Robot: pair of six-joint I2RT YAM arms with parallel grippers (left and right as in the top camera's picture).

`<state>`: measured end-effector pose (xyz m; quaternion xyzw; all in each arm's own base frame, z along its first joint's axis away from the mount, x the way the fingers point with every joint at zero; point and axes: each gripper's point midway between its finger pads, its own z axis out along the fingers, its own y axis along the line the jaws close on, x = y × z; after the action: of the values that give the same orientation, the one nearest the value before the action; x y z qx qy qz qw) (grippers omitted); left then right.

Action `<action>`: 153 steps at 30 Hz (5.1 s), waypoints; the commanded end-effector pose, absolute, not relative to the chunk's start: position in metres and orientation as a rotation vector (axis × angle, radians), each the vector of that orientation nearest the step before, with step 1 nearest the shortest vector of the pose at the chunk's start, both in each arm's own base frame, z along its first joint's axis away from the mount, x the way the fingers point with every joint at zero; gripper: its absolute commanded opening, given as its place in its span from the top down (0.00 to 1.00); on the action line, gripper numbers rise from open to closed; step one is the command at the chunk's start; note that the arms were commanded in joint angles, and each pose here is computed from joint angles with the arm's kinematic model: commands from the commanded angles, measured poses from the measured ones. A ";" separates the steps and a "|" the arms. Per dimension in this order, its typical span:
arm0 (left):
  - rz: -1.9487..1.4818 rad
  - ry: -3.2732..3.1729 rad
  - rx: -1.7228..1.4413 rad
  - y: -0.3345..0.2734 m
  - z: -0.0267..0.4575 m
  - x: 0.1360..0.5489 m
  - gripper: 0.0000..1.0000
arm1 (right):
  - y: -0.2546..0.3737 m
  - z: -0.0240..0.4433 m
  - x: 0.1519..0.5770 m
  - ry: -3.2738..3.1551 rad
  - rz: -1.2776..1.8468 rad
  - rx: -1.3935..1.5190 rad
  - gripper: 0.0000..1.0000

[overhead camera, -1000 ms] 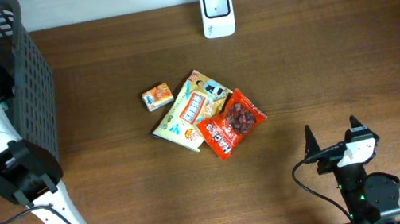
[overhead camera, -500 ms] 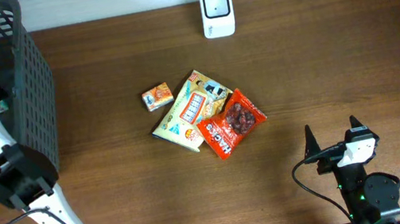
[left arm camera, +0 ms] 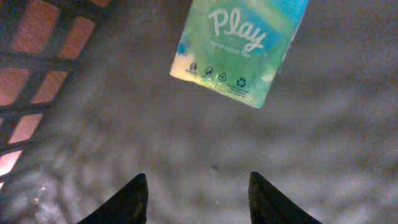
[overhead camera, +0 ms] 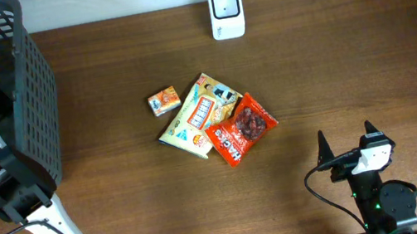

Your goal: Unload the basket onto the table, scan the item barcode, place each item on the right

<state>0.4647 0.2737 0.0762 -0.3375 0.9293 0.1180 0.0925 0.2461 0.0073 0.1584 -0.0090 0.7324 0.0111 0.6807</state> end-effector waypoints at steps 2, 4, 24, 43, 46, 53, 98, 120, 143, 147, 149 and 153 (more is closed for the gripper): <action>0.351 2.714 -0.972 0.282 0.080 0.471 0.50 | 0.007 0.155 0.246 1.652 0.030 -0.011 0.02; 0.351 2.700 -0.970 0.284 0.077 0.474 0.50 | 0.007 0.155 0.246 1.652 0.030 -0.011 0.02; 0.345 2.715 -0.727 0.276 0.120 0.474 0.32 | 0.007 0.155 0.246 1.652 0.030 -0.010 0.02; 0.235 2.313 -0.590 0.254 0.286 0.487 0.24 | 0.007 0.155 0.246 1.652 0.030 -0.011 0.02; 0.251 2.235 -0.571 0.260 0.300 0.499 0.24 | 0.007 0.155 0.246 1.652 0.030 -0.010 0.02; 0.279 2.103 -0.538 0.270 0.325 0.519 0.30 | 0.007 0.155 0.246 1.652 0.030 -0.011 0.02; 0.322 2.280 -0.539 0.307 0.137 0.527 0.37 | 0.007 0.155 0.246 1.652 0.030 -0.011 0.02; 0.278 2.326 -0.510 0.308 0.085 0.539 0.45 | 0.007 0.155 0.246 1.652 0.030 -0.011 0.02; 0.261 2.379 -0.521 0.302 0.041 0.531 0.39 | 0.007 0.155 0.246 1.652 0.030 -0.011 0.02; 0.264 2.368 -0.519 0.303 0.043 0.533 0.48 | 0.007 0.155 0.246 1.652 0.030 -0.011 0.02; 0.264 2.371 -0.519 0.303 0.042 0.532 0.66 | 0.007 0.155 0.246 1.652 0.030 -0.011 0.02; 0.261 2.380 -0.522 0.302 0.041 0.531 0.92 | 0.007 0.155 0.246 1.652 0.030 -0.011 0.01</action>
<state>0.5378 0.3026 0.0549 -0.1960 0.9080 0.1088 0.3538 0.2461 0.0072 0.1584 -0.0090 0.7324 0.0109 0.6807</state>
